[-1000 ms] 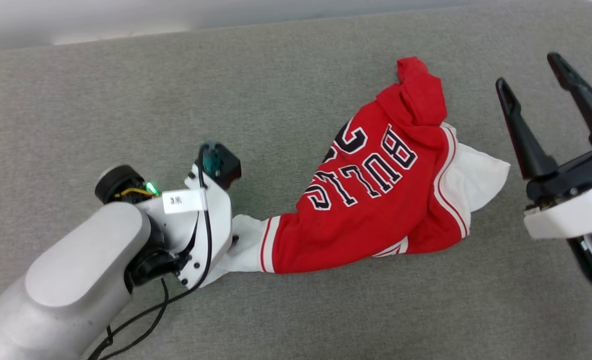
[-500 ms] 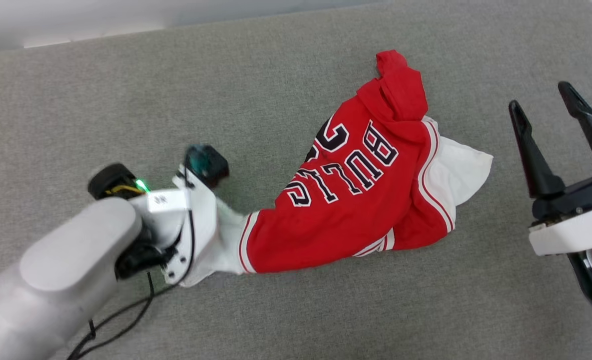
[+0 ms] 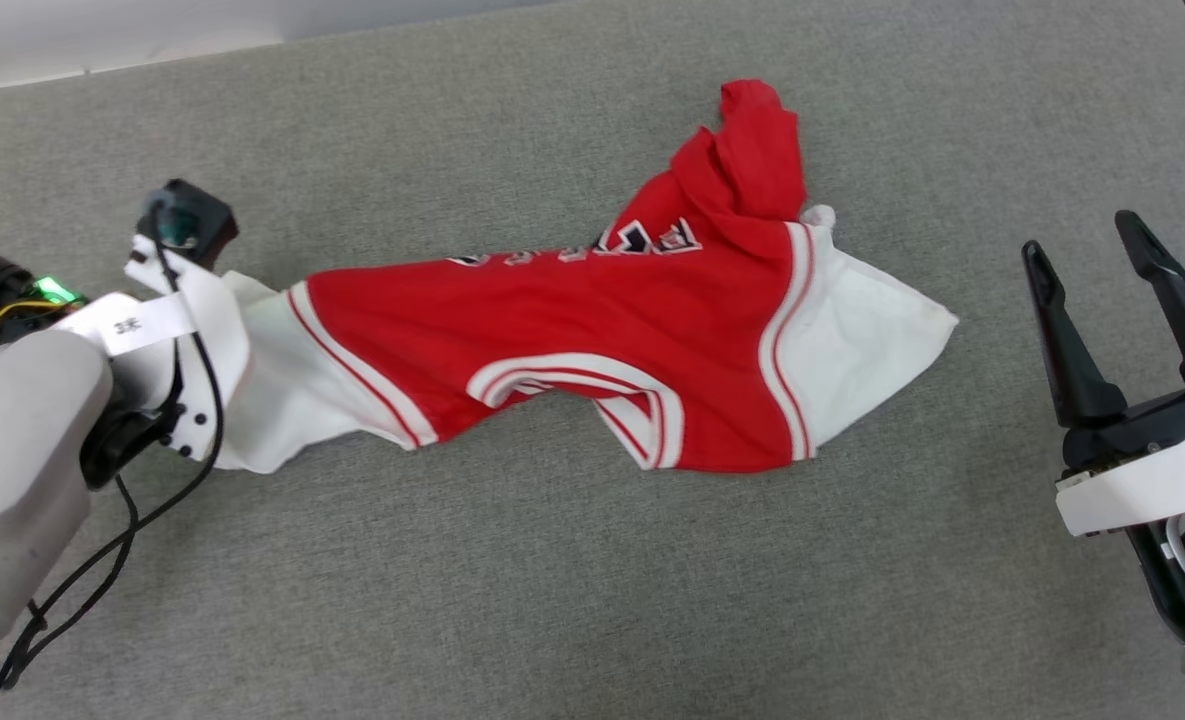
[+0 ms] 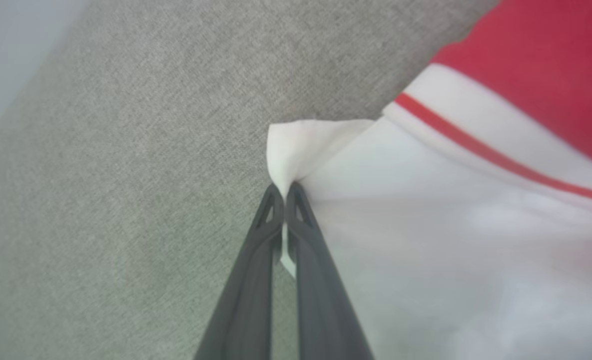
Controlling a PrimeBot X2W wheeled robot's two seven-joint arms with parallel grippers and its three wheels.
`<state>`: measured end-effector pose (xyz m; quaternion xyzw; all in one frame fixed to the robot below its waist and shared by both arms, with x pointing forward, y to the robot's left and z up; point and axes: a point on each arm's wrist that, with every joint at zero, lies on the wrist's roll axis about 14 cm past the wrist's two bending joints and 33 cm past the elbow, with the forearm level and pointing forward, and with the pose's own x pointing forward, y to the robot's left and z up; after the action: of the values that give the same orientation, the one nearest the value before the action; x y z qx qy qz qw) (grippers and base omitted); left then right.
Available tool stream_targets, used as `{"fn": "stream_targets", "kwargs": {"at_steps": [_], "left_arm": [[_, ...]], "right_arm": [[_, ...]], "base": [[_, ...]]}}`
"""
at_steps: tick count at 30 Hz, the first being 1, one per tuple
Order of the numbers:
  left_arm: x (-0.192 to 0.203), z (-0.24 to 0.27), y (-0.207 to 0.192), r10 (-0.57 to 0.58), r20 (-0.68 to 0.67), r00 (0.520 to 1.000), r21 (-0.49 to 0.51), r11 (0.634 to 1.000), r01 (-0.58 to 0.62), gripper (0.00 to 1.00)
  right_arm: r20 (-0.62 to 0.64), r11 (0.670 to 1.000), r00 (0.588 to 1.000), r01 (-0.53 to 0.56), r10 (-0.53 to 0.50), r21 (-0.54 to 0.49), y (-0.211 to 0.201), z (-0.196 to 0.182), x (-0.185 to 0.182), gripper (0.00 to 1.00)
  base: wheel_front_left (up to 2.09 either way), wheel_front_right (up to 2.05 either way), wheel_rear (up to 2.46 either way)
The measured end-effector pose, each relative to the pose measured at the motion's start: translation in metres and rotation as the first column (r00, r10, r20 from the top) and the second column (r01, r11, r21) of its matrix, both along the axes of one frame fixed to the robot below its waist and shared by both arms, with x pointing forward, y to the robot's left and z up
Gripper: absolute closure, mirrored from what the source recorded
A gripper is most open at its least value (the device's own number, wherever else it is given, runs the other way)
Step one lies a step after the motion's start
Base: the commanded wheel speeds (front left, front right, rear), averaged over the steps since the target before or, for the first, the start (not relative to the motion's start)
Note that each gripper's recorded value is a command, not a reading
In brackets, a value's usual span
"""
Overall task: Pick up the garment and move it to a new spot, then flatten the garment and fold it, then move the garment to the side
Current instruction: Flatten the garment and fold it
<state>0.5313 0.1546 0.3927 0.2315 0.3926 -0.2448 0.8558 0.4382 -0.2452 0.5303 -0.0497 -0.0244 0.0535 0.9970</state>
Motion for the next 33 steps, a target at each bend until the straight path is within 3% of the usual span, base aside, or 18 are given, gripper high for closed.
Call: {"fn": "stream_targets", "kwargs": {"at_steps": [5, 6, 7, 17, 21, 25, 33], "left_arm": [[0.004, -0.012, 0.010, 0.052, 0.003, 0.999, -0.001, 0.999, -0.052, 1.00], [0.004, -0.011, 0.008, 0.063, 0.007, 0.998, -0.023, 0.998, -0.063, 0.73], [0.004, -0.008, 0.006, 0.062, 0.024, 0.998, -0.038, 0.997, -0.062, 0.00], [0.015, 0.064, 0.009, 0.100, 0.151, 0.984, -0.144, 0.986, -0.078, 0.00], [0.000, 0.068, 0.011, 0.124, 0.037, 0.992, -0.158, 0.981, -0.117, 0.00], [-0.025, 0.047, 0.013, 0.093, -0.137, 0.986, -0.084, 0.991, -0.106, 0.00], [-0.062, -0.006, 0.004, 0.077, -0.359, 0.930, -0.032, 0.995, -0.094, 0.00]], "right_arm": [[-0.015, 1.000, 1.000, 0.010, -0.010, -0.001, -0.003, -0.005, -0.003, 0.00], [-0.012, 1.000, 1.000, 0.009, -0.009, 0.000, -0.003, -0.004, -0.004, 0.00], [-0.008, 1.000, 1.000, 0.008, -0.008, 0.001, -0.002, -0.003, -0.004, 0.00], [0.042, 1.000, 0.999, -0.019, 0.018, 0.023, 0.008, 0.013, -0.006, 0.00], [0.056, 0.999, 0.998, -0.037, 0.036, 0.026, 0.015, 0.019, -0.005, 0.00], [0.051, 0.999, 0.998, -0.045, 0.044, 0.021, 0.017, 0.019, -0.004, 0.00], [0.040, 0.999, 0.998, -0.043, 0.043, 0.011, 0.016, 0.013, 0.004, 0.00]], "base": [[0.00, 0.00, 0.00], [0.00, 0.00, 0.00], [0.00, 0.00, 0.00], [0.00, 0.00, 0.00], [0.00, 0.00, 0.00], [0.00, 0.00, 0.00], [0.00, 0.00, 0.00]]}}
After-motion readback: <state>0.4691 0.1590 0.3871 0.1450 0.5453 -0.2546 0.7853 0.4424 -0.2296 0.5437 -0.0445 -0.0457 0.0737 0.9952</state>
